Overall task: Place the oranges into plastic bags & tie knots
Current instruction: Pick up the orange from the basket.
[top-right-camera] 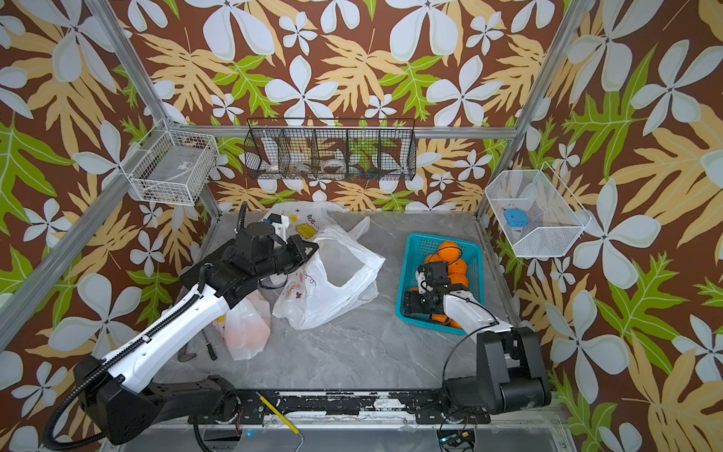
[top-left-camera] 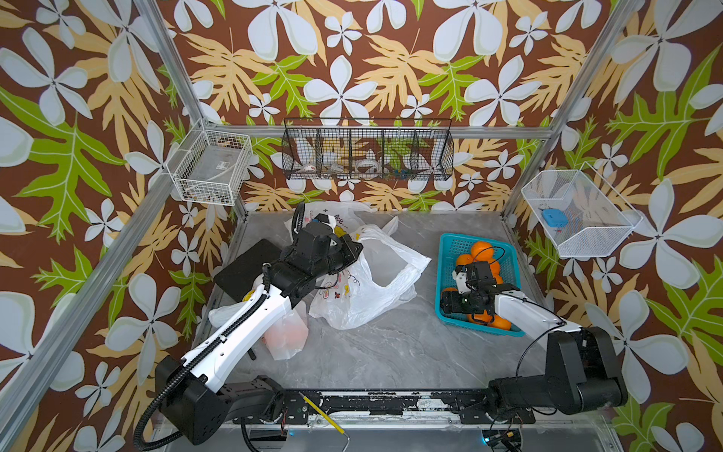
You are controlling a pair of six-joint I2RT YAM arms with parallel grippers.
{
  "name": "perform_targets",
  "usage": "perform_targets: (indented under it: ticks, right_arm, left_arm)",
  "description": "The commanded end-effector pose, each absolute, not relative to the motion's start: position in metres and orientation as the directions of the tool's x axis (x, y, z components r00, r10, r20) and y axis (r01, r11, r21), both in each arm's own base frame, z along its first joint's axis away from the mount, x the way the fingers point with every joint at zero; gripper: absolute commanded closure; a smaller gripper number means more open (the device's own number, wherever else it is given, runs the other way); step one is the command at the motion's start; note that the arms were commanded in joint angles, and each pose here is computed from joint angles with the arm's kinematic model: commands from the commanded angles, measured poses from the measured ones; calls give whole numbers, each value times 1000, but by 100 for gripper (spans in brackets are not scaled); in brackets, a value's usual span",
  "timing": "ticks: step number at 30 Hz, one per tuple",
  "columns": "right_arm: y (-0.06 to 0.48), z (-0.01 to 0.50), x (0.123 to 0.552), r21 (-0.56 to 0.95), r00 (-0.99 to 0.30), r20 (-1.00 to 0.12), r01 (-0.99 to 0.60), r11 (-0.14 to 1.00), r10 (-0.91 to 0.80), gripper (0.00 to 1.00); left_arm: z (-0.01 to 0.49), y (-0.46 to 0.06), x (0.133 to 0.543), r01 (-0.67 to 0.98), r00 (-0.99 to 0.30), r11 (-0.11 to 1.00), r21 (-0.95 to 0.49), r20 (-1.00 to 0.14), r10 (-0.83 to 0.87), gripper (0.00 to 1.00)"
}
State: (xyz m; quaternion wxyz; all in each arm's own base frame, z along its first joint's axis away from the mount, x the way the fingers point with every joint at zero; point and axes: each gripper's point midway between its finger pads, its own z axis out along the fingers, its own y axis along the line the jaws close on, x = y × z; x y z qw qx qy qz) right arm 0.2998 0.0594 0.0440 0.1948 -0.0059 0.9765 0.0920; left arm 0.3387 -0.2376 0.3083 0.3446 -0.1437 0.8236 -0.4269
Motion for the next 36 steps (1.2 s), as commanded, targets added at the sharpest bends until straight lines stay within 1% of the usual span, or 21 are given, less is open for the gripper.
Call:
perform_targets:
  ticks: [1,3,5,8,16,19,21,23,25,31,34,36]
  right_arm:
    - [55,37,297,158,-929,-368,-30,987,31,21]
    - [53,39,301,146,-920,-391,-25,989,35,21]
    - [48,38,305,118,-914,-404,-15,993,34,17]
    - [42,37,314,76,-912,-409,-5,997,26,13]
    - [44,32,335,75,-907,-420,-7,997,25,13]
    - [45,36,341,79,-892,-451,-13,997,24,17]
    - [44,41,345,74,-877,-479,-23,997,16,23]
    - [42,49,347,57,-862,-506,-25,998,7,32]
    - [39,57,347,44,-848,-529,-20,999,6,37]
    - [40,100,334,63,-800,-600,-39,997,6,39]
    - [54,132,320,143,-768,-640,-92,985,21,39]
    - [71,160,309,223,-738,-674,-160,962,33,39]
  left_arm:
    - [313,-241,341,74,-715,582,-810,-451,-535,100]
    - [312,-241,341,72,-717,583,-809,-449,-534,100]
    - [310,-242,341,72,-719,583,-809,-447,-532,100]
    - [309,-243,340,76,-721,584,-808,-449,-528,100]
    - [310,-242,340,83,-715,585,-806,-457,-529,100]
    - [308,-243,340,81,-718,587,-805,-456,-526,100]
    - [307,-244,340,83,-722,586,-806,-454,-522,100]
    - [307,-245,341,86,-724,583,-808,-453,-521,100]
    - [307,-246,341,88,-724,584,-807,-455,-519,100]
    - [302,-247,342,82,-730,590,-803,-451,-513,100]
    - [301,-249,343,83,-732,592,-802,-452,-509,100]
    - [300,-249,344,83,-732,595,-800,-454,-508,100]
